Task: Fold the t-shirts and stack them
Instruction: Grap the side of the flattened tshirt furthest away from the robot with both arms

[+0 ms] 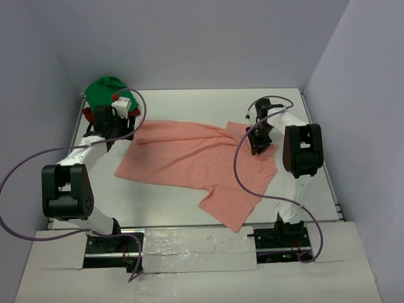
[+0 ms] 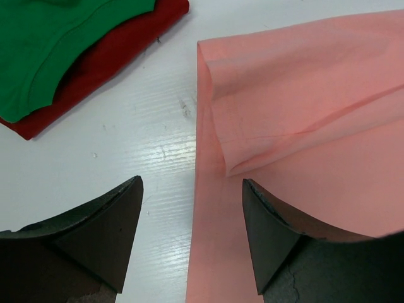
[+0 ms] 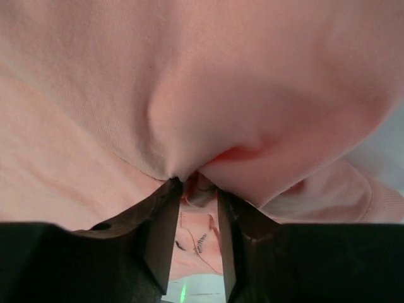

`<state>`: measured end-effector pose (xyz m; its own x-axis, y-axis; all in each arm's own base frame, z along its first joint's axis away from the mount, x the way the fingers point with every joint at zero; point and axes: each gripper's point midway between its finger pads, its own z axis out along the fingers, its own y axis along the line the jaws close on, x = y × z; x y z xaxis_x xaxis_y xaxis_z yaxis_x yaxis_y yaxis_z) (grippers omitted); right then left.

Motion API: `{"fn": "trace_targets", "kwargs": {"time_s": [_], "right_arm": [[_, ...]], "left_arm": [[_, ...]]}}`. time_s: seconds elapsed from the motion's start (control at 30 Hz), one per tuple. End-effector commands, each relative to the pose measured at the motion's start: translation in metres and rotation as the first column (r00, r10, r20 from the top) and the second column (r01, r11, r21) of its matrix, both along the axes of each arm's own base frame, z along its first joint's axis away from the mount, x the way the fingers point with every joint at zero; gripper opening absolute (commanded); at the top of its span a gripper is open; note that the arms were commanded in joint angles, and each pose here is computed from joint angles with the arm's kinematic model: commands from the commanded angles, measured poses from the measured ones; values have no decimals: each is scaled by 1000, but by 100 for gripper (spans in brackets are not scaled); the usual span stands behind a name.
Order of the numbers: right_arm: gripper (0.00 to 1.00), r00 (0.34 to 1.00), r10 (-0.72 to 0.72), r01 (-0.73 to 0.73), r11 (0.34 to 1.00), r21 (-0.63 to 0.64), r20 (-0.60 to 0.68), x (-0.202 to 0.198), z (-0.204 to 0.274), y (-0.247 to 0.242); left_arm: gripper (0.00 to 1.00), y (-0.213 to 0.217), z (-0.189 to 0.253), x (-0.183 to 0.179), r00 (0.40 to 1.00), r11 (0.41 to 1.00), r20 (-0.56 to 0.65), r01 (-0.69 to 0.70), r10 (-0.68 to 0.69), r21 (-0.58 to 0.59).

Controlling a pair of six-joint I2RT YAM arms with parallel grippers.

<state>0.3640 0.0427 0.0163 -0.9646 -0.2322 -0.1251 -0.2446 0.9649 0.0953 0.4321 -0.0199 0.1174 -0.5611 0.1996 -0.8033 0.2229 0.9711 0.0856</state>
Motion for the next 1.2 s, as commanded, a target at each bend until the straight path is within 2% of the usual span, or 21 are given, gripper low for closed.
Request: {"fn": "trace_targets", "kwargs": {"time_s": [0.0,0.13,0.3,0.57,0.73,0.83,0.97,1.17], "right_arm": [[41,995,29,-31,999,21,92,16,8,1],[44,966,14,-19,1000,17,260,55,29,4],[47,893,25,-12,999,-30,450,102,63,6],[47,821,24,-10,1000,-28,570,157,92,10],[48,799,16,11,999,-41,601,181,96,9],[50,813,-6,55,996,-66,582,193,87,1],[50,865,-64,130,987,-99,498,193,63,-13],[50,879,-96,183,972,-144,468,191,46,-30]], "left_arm": [[73,-4,30,10,998,999,60,21,-19,-30],[73,-7,32,11,997,999,66,29,-26,-41],[73,-7,36,11,996,998,83,30,-26,-49],[73,-10,39,10,994,997,97,57,-52,-48],[73,-8,41,9,994,997,98,52,-47,-48],[73,-7,40,8,995,998,92,48,-43,-46],[73,-7,40,7,995,998,86,46,-42,-46],[73,-8,37,5,996,997,77,50,-45,-54]]}}
